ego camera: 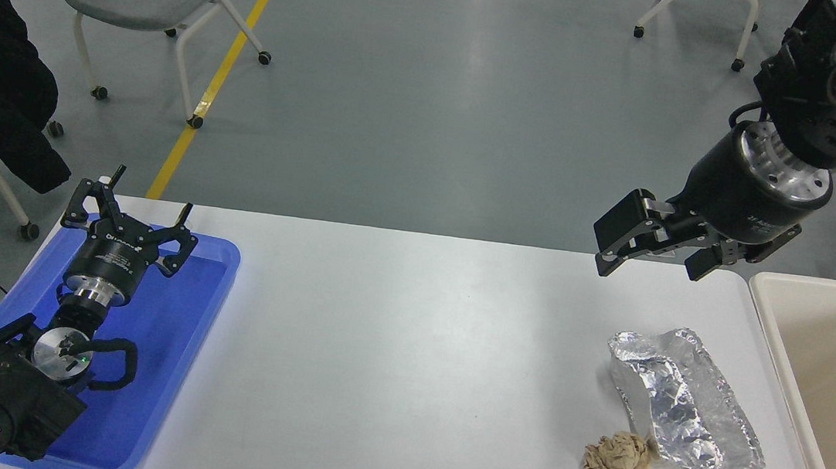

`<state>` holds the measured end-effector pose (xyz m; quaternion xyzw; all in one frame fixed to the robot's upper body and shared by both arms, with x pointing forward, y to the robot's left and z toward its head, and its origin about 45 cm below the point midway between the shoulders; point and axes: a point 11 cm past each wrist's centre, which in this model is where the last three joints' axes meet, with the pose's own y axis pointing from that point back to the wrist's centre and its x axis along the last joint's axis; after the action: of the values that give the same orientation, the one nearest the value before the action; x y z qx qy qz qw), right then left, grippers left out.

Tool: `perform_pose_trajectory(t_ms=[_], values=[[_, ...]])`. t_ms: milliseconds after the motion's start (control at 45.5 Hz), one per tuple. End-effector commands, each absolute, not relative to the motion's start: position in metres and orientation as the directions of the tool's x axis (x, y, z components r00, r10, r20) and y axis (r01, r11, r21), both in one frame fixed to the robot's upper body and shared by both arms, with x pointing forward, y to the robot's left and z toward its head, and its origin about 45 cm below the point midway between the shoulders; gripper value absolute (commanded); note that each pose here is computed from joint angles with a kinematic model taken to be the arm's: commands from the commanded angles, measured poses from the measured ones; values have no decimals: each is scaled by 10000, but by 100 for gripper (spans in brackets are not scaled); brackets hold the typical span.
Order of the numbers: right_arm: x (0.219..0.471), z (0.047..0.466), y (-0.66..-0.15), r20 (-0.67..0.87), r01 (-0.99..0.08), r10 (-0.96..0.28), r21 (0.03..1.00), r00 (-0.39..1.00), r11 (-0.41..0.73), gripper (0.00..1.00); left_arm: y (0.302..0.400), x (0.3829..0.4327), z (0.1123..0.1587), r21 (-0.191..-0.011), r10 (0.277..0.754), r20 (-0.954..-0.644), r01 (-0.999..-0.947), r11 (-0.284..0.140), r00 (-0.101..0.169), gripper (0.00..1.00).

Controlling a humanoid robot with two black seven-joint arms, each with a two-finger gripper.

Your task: Pick up foil plate and place in dustbin

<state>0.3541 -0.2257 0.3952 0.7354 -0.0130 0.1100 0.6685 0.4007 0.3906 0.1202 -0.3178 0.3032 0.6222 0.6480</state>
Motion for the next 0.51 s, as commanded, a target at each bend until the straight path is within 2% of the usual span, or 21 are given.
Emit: perform_pose_trajectory(t_ms=[0,110,484], values=[[3544,3951,-2263,1794,-1665,1278,9804,9754,-1054,100,3901,4001,1192,-327,6126,-7893,-9992,239,405,100],[3542,3939,-2267,1765,-1637,1281,9810,9759,-1042,100,3897,4012,1205,-357,6126,-7892,-9991,247,433,100],[3547,3687,-2425,1232,-1140,831,9876,9889,-1077,100,3899,4007,1199,-342,6126,-7893,-9991,243,419,100]])
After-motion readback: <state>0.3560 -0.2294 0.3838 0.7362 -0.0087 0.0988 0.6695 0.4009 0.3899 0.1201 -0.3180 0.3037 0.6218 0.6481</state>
